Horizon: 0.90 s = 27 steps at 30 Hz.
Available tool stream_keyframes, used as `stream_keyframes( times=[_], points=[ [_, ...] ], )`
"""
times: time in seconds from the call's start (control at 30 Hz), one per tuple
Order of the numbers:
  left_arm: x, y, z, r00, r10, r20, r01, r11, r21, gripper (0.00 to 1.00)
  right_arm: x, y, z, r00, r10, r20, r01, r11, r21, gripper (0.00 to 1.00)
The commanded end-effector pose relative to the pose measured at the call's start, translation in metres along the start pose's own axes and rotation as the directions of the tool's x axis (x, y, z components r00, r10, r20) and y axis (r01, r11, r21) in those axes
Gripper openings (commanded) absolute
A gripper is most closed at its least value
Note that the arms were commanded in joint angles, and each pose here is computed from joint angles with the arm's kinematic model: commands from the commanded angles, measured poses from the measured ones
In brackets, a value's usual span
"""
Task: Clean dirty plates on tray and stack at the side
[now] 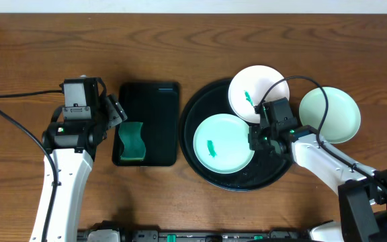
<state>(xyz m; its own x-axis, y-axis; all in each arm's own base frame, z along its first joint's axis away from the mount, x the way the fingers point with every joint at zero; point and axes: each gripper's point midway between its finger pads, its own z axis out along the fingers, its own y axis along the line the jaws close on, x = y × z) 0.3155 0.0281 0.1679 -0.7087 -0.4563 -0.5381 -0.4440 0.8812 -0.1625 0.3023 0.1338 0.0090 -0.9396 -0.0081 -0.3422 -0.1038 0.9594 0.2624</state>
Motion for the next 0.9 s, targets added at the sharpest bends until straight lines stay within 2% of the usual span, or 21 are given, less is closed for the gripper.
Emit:
stream_keyframes(
  times=[0.0, 0.13, 0.37, 0.87],
  points=[
    [-0.0066, -0.0009, -0.0037, 1.000, -0.001, 0.020, 0.001, 1.000, -0.003, 0.79, 0.0004, -0.0038, 0.0003, 1.000, 0.007, 0.005, -0.007, 1.000, 0.021, 0.18],
    [-0.0066, -0.0009, -0.0037, 1.000, -0.001, 0.020, 0.001, 1.000, -0.003, 0.79, -0.0008, -0.0031, -0.0015, 1.000, 0.006, 0.011, -0.006, 1.000, 0.019, 0.17],
    [-0.0066, -0.0009, -0.0037, 1.000, -0.001, 0.020, 0.002, 1.000, -0.003, 0.79, -0.0011, -0.0029, -0.0020, 1.000, 0.006, 0.013, -0.006, 1.000, 0.018, 0.02],
    [-0.0065, -0.0010, -0.0037, 1.000, -0.001, 0.020, 0.001, 1.000, -0.003, 0.79, 0.0002, -0.0031, -0.0023, 1.000, 0.007, 0.008, -0.007, 1.000, 0.019, 0.01]
  ],
)
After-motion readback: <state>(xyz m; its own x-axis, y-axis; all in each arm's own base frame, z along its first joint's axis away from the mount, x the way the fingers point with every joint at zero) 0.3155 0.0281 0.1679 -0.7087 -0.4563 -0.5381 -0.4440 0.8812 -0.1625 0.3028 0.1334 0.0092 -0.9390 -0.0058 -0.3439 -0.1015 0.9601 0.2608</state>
